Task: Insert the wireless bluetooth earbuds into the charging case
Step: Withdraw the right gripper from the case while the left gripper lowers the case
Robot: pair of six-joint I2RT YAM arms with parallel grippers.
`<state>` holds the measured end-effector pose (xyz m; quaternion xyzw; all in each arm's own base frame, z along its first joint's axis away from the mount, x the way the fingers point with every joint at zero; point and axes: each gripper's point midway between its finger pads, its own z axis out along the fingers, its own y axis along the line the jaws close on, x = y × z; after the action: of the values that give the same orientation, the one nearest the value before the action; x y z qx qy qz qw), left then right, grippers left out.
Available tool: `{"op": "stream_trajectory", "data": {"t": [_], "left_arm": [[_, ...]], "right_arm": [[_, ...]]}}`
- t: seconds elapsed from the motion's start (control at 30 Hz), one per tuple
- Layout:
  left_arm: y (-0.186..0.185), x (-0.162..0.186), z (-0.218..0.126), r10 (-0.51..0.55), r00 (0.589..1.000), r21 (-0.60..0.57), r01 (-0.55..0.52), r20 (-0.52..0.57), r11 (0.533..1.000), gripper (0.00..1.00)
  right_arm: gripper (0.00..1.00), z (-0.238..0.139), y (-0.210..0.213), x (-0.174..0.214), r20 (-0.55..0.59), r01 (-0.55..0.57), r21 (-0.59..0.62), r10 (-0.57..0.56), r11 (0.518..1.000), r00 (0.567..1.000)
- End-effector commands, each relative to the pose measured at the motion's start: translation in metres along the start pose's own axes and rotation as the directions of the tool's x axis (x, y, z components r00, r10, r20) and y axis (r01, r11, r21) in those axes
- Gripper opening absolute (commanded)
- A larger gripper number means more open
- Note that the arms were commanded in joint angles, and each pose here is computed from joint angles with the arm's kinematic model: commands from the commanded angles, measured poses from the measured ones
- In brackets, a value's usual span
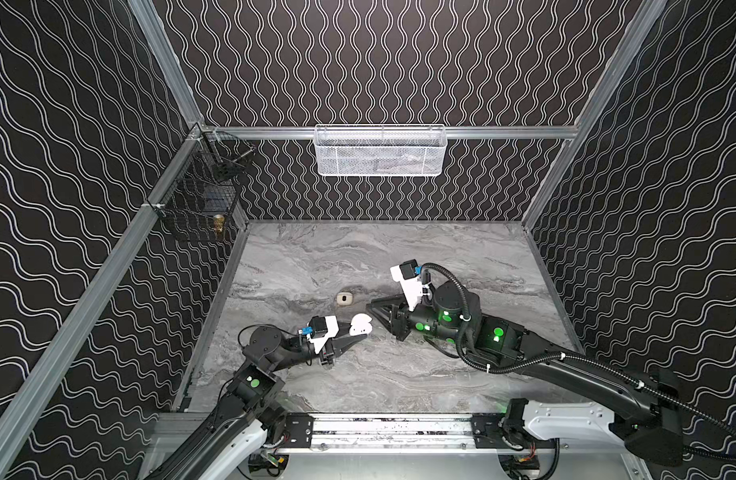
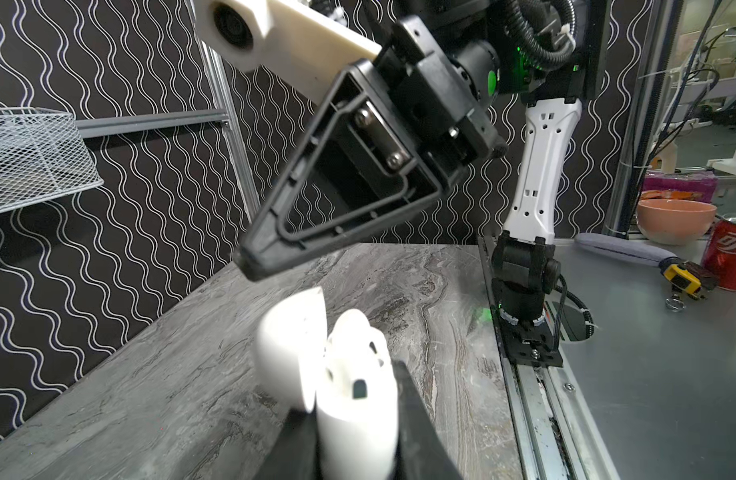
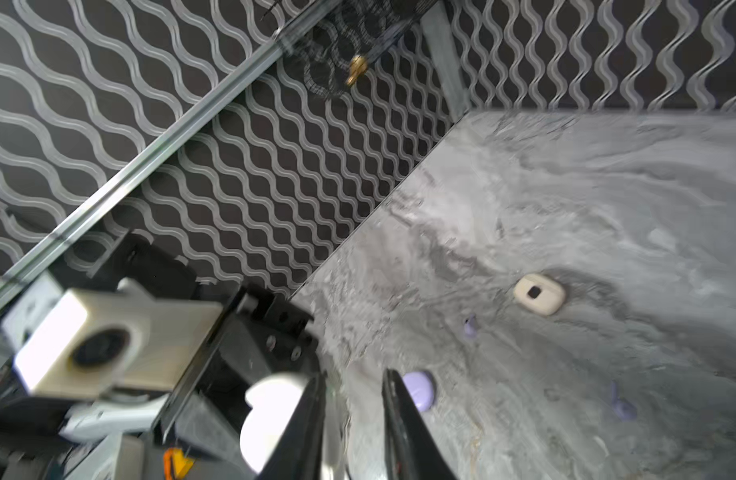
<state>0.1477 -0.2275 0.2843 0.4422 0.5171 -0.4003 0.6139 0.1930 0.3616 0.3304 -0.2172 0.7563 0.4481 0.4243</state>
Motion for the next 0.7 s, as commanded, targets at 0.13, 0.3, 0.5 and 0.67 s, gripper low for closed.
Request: {"op": "stream_trajectory", "data": {"t": [0.13,0.3,0.5,0.67], "left_arm": [[-0.006,-0.006,0.002,0.040,0.999,0.036,-0.041,0.021,0.999,0.00],[-0.005,-0.003,0.004,0.038,0.999,0.038,-0.039,0.014,0.999,0.00],[-0.002,0.000,0.004,0.033,0.999,0.014,-0.033,0.002,0.999,0.00],[-0.001,-0.001,0.002,0.032,0.999,0.001,-0.032,0.008,0.999,0.00]], "right_arm": [[0.19,0.036,-0.035,0.001,-0.047,-0.009,0.196,0.019,0.981,0.999],[0.21,0.042,-0.011,0.017,-0.092,0.028,0.045,-0.023,0.999,0.995],[0.23,0.033,0.014,0.033,-0.101,0.058,-0.074,-0.066,0.996,0.993],[0.22,0.018,0.026,0.036,-0.068,0.062,-0.122,-0.071,0.991,0.995]]}}
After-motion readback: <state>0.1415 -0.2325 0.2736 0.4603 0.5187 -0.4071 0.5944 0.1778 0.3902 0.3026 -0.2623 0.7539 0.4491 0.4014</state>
